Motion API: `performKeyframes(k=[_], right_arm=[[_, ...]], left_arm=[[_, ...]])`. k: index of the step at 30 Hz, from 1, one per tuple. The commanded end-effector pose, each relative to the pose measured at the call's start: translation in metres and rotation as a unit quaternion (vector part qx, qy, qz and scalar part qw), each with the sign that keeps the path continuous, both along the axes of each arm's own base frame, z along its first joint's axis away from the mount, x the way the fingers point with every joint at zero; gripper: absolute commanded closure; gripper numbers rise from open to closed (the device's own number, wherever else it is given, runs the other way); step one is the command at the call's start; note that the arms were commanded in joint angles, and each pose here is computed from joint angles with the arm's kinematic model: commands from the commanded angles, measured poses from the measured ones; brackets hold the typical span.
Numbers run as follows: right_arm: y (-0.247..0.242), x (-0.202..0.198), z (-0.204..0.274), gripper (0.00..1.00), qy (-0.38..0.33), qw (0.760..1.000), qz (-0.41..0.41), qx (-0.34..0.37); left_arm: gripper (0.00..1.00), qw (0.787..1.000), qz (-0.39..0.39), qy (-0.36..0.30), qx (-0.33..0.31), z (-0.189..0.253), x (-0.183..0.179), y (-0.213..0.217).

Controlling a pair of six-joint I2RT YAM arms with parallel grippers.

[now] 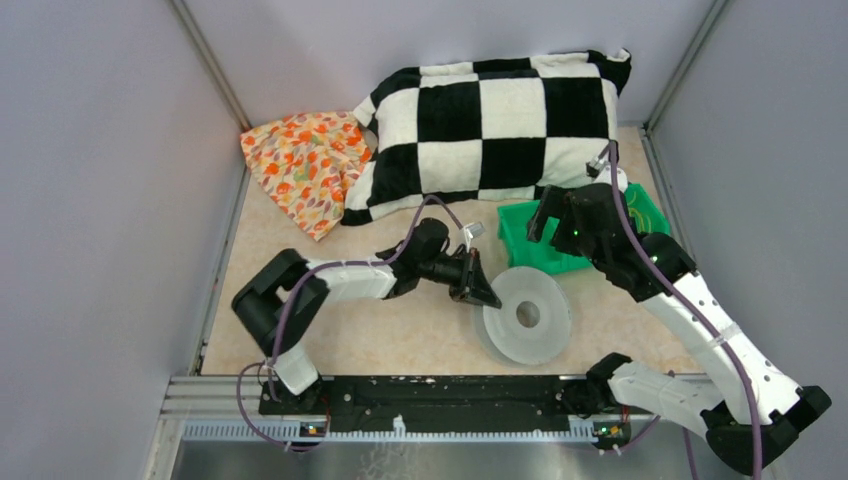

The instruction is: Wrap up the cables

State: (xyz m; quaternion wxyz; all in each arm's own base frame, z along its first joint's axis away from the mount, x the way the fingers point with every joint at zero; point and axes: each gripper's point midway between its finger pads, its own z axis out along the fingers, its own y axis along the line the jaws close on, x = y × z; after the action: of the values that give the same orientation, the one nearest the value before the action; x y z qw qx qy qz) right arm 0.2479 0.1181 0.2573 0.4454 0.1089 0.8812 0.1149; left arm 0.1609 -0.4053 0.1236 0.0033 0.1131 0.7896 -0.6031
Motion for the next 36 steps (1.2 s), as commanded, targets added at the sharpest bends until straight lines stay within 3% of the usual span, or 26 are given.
performKeyframes(k=[1,5,11,14,18,23,27,32,35,36], right_arm=[[-0.009,0.003,0.04,0.01,-0.049,0.999,-0.013,0.012],[-0.008,0.003,0.075,0.01,-0.073,0.997,-0.004,0.02],[-0.006,0.004,0.1,0.01,-0.111,0.993,0.003,0.039],[-0.007,0.002,0.1,0.01,-0.113,0.993,0.003,0.039],[-0.006,0.0,0.094,0.01,-0.105,0.994,0.012,0.036],[-0.002,0.001,0.08,0.01,-0.09,0.995,0.012,0.038],[-0.007,0.005,0.072,0.01,-0.085,0.996,-0.008,0.032],[-0.012,0.005,0.068,0.01,-0.081,0.996,-0.021,0.023],[-0.018,0.003,0.068,0.01,-0.082,0.996,-0.029,0.017],[-0.019,0.002,0.069,0.01,-0.084,0.996,-0.032,0.016]], left_arm=[[1.0,0.985,0.009,-0.144,0.091,0.044,0.009,0.031],[1.0,0.955,0.048,-0.218,0.193,0.079,0.022,0.072],[1.0,0.941,0.064,-0.278,0.181,0.124,0.021,0.09],[1.0,0.926,0.092,-0.3,0.209,0.13,0.035,0.098],[1.0,0.878,0.178,-0.363,0.256,0.15,0.078,0.114],[1.0,0.834,0.237,-0.447,0.221,0.181,0.11,0.109],[1.0,0.78,0.329,-0.477,0.237,0.178,0.139,0.121],[1.0,0.723,0.244,-0.605,0.227,0.173,0.15,0.098],[1.0,0.679,0.178,-0.692,0.169,0.185,0.146,0.086],[1.0,0.675,0.153,-0.708,0.14,0.188,0.143,0.082]])
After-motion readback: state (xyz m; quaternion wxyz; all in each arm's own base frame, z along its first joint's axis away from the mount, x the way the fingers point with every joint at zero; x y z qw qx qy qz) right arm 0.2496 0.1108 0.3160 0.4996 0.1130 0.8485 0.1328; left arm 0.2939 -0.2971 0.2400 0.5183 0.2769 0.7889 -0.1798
